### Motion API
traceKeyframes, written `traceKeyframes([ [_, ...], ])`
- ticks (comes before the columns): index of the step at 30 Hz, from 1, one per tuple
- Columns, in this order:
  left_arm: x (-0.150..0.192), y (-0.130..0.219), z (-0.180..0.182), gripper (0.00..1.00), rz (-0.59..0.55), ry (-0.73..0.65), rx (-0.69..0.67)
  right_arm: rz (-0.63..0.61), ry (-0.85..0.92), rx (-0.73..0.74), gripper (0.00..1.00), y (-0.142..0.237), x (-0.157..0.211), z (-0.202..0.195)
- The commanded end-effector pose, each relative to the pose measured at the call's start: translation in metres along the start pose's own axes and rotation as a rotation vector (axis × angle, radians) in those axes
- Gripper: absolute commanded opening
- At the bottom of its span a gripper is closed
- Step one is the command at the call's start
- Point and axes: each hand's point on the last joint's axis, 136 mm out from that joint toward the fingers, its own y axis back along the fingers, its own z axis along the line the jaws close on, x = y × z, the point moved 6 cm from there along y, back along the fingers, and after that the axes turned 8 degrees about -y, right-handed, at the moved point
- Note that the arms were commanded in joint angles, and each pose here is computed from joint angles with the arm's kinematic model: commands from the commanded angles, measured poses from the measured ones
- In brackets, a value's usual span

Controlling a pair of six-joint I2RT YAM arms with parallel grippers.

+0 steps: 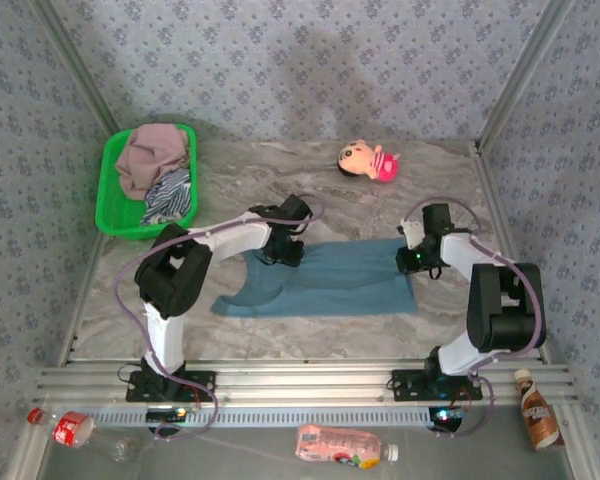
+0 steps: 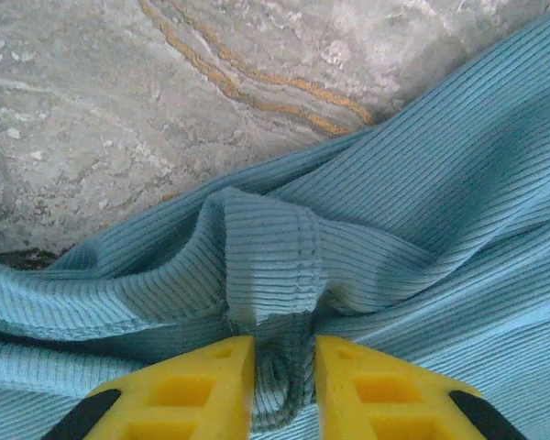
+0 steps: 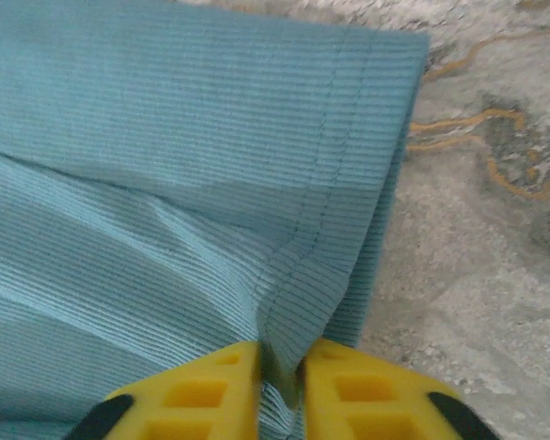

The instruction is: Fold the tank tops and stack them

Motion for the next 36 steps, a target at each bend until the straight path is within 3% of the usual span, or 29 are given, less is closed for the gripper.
traceKeyframes([
  [1, 0.002, 0.016, 0.001, 0.27, -0.005, -0.016, -0.013, 0.025, 0.016, 0.013, 0.25, 0.007, -0.003, 0.002],
  [8, 0.006, 0.042, 0.002, 0.41, 0.037, -0.052, 0.026, 0.058, 0.054, 0.054, 0.37, 0.046, -0.005, 0.004],
  [12, -0.003, 0.060, 0.019, 0.48, 0.047, -0.011, 0.061, -0.077, 0.085, 0.043, 0.41, 0.062, -0.033, 0.010],
  [15, -0.020, 0.069, 0.045, 0.50, 0.023, 0.058, 0.040, -0.175, 0.092, -0.044, 0.44, 0.050, -0.054, 0.025],
  [22, -0.052, 0.053, 0.123, 0.51, 0.080, 0.216, -0.176, -0.092, 0.242, -0.069, 0.47, -0.002, -0.055, 0.049],
  [28, -0.061, 0.021, 0.152, 0.51, 0.155, 0.205, -0.288, 0.002, 0.306, -0.042, 0.43, -0.017, -0.040, 0.045],
  [36, -0.058, 0.014, 0.149, 0.49, 0.187, 0.185, -0.211, 0.038, 0.328, -0.038, 0.41, -0.014, -0.022, 0.046],
])
